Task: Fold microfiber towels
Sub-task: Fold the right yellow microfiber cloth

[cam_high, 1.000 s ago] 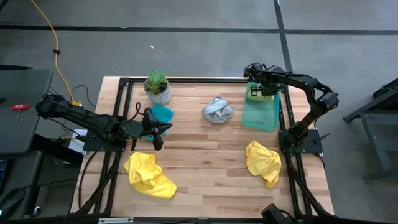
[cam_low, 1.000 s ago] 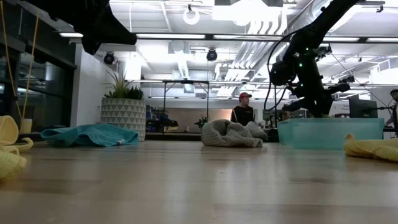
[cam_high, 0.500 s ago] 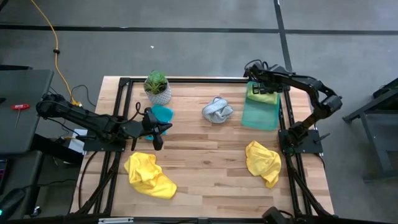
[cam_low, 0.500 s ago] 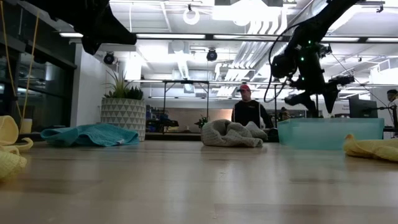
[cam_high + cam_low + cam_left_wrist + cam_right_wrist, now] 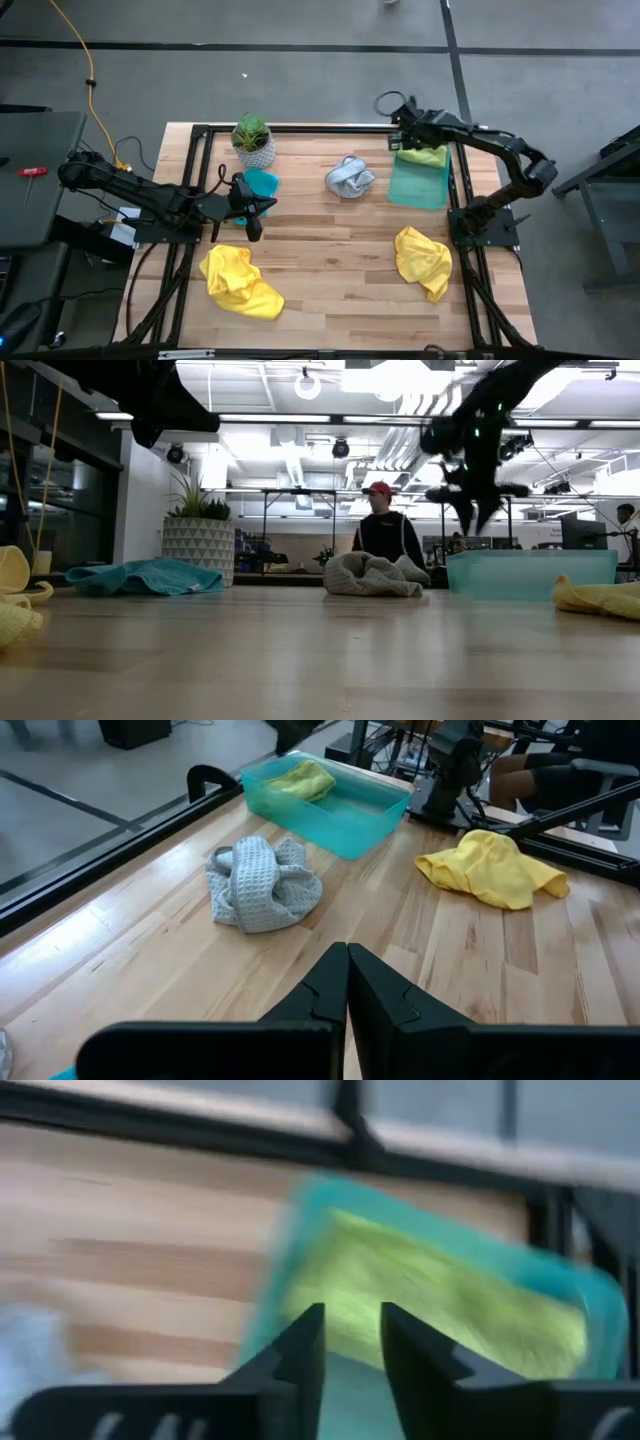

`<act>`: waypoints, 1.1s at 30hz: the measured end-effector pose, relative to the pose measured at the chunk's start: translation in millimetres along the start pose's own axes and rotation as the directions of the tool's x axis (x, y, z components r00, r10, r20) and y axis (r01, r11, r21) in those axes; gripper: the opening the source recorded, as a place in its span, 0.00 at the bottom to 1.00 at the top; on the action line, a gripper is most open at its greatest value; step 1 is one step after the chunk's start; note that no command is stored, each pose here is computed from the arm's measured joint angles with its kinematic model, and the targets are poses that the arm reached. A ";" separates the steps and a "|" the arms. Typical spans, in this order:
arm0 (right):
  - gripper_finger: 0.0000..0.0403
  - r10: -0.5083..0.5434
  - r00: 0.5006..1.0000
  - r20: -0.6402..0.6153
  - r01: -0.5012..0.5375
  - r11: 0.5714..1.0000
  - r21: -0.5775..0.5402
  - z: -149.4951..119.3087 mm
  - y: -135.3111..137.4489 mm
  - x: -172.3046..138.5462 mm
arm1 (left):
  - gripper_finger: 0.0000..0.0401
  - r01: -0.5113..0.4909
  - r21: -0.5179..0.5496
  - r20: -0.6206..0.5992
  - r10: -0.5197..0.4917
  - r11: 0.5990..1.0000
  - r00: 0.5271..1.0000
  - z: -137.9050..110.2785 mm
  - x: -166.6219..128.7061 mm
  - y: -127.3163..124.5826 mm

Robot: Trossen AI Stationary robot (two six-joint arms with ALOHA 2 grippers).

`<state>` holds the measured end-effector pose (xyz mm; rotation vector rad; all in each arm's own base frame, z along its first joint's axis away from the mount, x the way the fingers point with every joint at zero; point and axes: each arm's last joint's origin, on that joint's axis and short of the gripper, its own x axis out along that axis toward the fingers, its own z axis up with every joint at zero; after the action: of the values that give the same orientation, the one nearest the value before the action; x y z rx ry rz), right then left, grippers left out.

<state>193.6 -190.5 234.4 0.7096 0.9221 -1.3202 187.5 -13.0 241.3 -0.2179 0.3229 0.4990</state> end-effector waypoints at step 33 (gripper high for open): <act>0.26 0.663 0.644 -0.382 -0.765 0.544 -0.345 -184.6 72.0 -124.9 | 0.01 0.015 0.036 -0.002 -0.015 0.999 1.000 0.3 -0.1 -0.5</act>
<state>235.4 39.4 249.8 0.7209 0.9209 -0.2386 187.8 -13.4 241.6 -0.1857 0.3314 0.4780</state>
